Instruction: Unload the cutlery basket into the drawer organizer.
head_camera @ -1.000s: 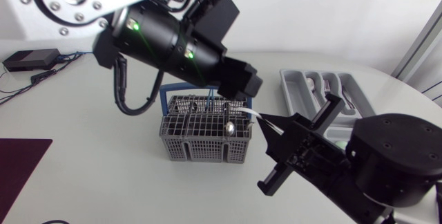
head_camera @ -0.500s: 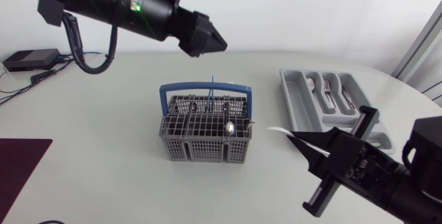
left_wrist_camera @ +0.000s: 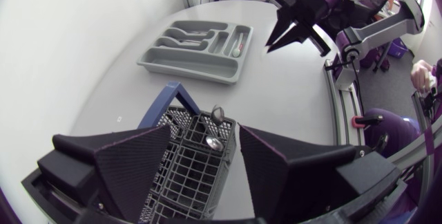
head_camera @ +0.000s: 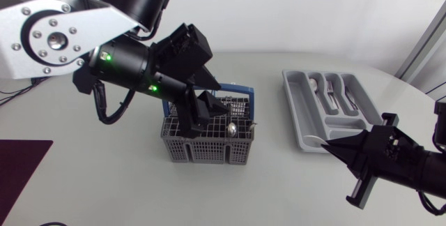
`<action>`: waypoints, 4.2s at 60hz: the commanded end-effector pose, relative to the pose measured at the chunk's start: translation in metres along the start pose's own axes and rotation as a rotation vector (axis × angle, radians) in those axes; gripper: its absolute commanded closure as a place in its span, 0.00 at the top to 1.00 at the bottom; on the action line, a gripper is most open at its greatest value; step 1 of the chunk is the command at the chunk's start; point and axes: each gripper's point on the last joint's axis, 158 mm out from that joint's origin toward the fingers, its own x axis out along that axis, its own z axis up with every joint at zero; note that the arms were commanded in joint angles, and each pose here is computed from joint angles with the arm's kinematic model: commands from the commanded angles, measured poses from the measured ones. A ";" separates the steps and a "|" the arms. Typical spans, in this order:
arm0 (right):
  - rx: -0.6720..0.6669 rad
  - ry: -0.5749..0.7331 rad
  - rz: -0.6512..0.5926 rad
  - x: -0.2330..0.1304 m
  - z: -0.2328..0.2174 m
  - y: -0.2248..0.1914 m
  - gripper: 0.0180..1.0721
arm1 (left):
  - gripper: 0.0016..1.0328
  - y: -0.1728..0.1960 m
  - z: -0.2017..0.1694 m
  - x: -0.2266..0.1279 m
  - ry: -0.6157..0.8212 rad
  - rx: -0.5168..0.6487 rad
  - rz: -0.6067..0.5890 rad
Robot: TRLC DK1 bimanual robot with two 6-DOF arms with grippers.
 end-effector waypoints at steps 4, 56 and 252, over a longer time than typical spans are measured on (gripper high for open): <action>-0.033 0.026 0.014 0.001 -0.016 -0.019 0.09 | 0.86 -0.014 -0.013 0.005 0.012 0.081 -0.029; -0.119 0.250 0.219 0.026 -0.161 -0.091 0.07 | 0.86 -0.038 -0.047 0.032 0.120 0.013 -0.133; -0.104 -0.178 0.139 -0.031 0.076 0.059 0.70 | 0.17 -0.025 0.060 -0.035 -0.077 -0.569 -0.236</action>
